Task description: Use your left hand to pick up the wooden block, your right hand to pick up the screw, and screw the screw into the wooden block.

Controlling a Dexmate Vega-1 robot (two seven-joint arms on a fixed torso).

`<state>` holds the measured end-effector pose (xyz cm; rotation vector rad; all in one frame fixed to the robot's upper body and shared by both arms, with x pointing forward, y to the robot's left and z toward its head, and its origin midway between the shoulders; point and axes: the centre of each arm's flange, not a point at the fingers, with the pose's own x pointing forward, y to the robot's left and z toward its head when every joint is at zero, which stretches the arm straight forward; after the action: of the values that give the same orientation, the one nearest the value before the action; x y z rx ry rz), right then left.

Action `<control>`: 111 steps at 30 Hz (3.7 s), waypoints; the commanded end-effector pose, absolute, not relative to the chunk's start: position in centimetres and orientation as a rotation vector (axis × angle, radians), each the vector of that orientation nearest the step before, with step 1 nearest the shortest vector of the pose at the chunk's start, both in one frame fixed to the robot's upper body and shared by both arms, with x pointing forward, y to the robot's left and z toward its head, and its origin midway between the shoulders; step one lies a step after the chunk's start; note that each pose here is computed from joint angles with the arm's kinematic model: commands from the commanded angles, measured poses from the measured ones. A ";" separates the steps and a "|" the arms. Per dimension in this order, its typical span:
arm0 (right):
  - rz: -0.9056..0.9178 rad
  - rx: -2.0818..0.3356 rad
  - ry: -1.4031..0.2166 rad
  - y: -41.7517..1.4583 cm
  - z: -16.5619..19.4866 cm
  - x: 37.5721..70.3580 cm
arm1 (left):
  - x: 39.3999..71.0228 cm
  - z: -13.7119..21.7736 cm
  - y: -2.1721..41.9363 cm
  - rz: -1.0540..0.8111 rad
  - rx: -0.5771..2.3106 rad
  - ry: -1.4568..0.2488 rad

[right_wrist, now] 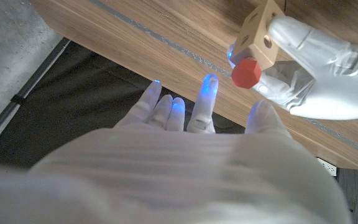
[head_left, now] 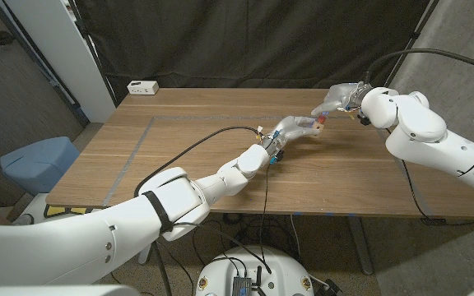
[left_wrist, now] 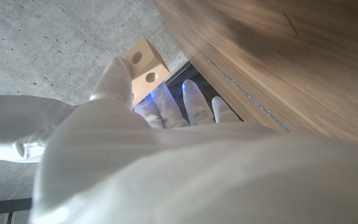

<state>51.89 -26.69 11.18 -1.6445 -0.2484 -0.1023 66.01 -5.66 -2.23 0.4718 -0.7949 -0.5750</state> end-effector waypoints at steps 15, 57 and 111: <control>0.011 -1.678 -0.242 -26.8 11.3 50.7 | 65.6 -2.3 -6.0 -0.580 0.470 -0.811; -0.007 -1.713 -0.220 -27.2 11.2 51.0 | 66.1 -2.2 -5.7 -0.577 0.477 -0.790; -0.037 -1.690 -0.246 -27.1 11.0 52.0 | 66.5 -1.9 -6.1 -0.576 0.497 -0.756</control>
<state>51.77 -27.20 11.07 -1.6938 -0.2489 -0.0314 66.37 -6.07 -1.90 0.4950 -0.7698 -0.5762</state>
